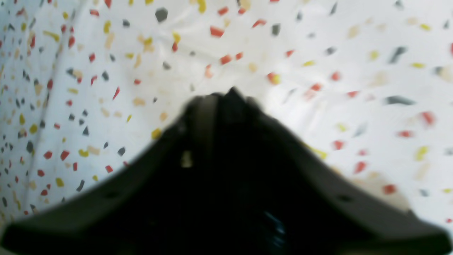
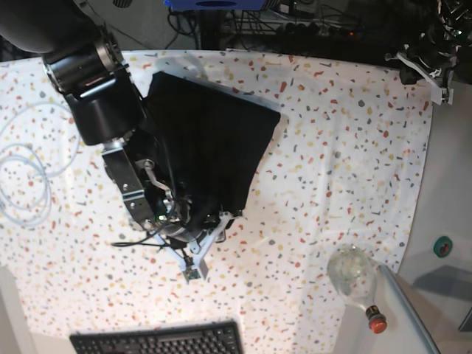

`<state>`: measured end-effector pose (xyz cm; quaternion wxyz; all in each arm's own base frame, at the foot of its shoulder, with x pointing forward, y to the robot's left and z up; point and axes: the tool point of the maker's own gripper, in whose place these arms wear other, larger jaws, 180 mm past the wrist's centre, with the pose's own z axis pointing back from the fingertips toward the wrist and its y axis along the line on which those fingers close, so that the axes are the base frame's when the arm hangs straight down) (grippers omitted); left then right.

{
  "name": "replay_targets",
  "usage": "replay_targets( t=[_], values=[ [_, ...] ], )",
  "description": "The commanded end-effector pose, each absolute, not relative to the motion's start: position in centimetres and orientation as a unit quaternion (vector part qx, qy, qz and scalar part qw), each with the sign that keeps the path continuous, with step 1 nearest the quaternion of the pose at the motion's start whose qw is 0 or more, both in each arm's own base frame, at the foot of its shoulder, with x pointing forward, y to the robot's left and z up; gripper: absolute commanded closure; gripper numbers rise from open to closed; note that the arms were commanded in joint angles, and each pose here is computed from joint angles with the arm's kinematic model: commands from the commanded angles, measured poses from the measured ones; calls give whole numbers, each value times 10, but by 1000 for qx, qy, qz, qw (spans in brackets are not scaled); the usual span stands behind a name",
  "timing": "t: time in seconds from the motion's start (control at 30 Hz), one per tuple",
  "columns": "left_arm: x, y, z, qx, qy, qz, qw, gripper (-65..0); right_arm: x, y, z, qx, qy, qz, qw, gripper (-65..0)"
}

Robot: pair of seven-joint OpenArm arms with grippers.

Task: Layout the t-shirt on the table in an organized manner, then fold the t-shirt properly
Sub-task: 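Grasp the shirt's corner with the right gripper and pull it straight, then grasp both back corners of the shirt and square it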

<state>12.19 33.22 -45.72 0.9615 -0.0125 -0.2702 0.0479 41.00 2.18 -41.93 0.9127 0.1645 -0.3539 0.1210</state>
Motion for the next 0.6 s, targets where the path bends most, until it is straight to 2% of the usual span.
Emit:
replay_targets(
  t=[0.0,0.07,0.17,0.23,0.33,0.37,0.57],
  values=[
    [139,327,-445,-14,-295,23,955,0,425,14,-391,168,-395,108,897,-267],
    [151,311,-438,-24,-308,-2,951,0,417,-11,-373,162,-425,70,888,-300],
    [172,276,-428,-47,-331,-43,941,0,379,-31,-363,159,-425,65,889,-260],
    [194,240,-417,-70,-358,-74,928,0,343,-44,-374,151,-397,71,902,-198],
    [221,191,-416,-120,-377,-97,913,0,301,-60,-384,144,-380,62,911,-23],
    [230,175,-422,-140,-377,-98,910,0,289,-66,-387,142,-377,55,914,0],
    [265,123,-440,-216,-389,-103,890,0,254,-115,-404,106,-379,-13,919,0]
  ],
)
